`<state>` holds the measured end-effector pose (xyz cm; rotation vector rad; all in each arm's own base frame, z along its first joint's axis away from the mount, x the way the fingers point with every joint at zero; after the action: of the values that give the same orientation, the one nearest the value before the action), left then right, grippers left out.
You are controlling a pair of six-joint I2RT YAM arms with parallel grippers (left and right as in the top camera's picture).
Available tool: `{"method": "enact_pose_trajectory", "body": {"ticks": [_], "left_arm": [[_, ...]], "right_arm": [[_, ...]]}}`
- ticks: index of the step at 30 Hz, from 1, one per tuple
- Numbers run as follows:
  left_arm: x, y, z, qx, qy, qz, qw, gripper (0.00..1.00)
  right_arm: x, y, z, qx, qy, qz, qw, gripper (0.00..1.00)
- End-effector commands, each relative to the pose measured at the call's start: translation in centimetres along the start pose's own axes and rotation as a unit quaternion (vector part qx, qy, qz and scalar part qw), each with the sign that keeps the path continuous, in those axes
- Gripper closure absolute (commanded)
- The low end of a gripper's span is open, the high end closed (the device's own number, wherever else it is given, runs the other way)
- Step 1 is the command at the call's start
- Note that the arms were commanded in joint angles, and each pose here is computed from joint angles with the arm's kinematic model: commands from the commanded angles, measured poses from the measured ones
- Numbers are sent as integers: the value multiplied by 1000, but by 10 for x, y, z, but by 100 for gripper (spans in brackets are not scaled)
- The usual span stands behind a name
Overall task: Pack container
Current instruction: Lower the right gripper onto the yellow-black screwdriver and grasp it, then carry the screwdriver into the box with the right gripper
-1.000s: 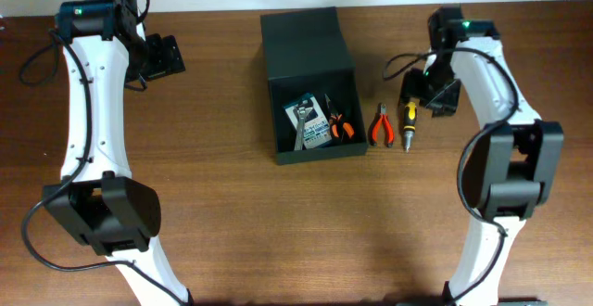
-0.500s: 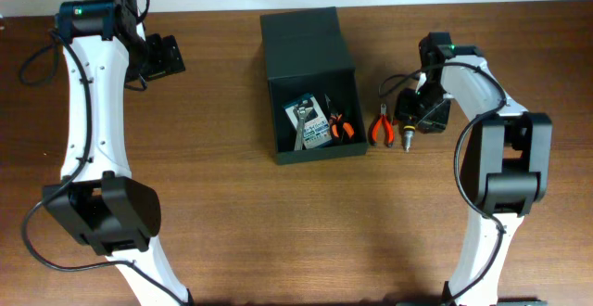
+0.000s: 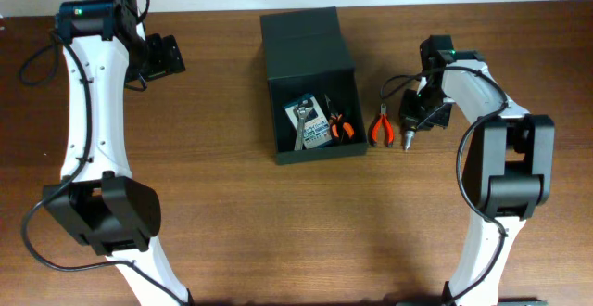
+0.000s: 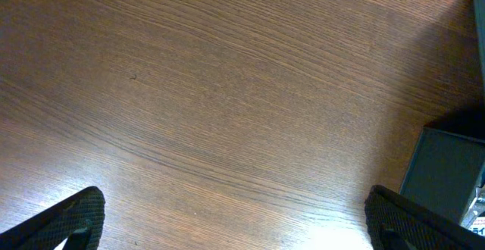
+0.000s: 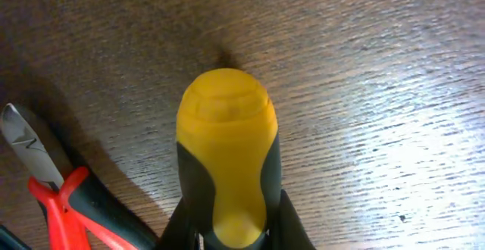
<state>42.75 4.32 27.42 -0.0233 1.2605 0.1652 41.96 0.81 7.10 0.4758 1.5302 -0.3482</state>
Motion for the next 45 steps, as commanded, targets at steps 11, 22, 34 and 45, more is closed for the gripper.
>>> {"method": "enact_pose_trajectory", "body": {"ticks": [11, 22, 34, 45], "left_arm": [[-4, 2, 3, 4, -9, 7, 1000, 1], [-4, 2, 3, 4, -9, 7, 1000, 1], [-4, 2, 3, 4, -9, 7, 1000, 1], [-4, 2, 3, 4, -9, 7, 1000, 1]], "right_arm": [[16, -4, -5, -1, 11, -19, 1000, 96], [11, -7, -5, 0, 6, -29, 1000, 96], [-96, 20, -3, -50, -117, 48, 991, 96], [-171, 74, -63, -163, -166, 150, 961, 96]]}}
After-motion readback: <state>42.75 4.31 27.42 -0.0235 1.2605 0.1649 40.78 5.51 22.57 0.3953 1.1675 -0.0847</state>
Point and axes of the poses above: each gripper's point midway between its finger pads, its own x axis out along the fingers, its own y axis along the line the jaws close on, z = x × y, the point moved 7 cm from there along -x, back along the fingers, and after that the axes turned 12 degrees about x, right-handed, at the moved point
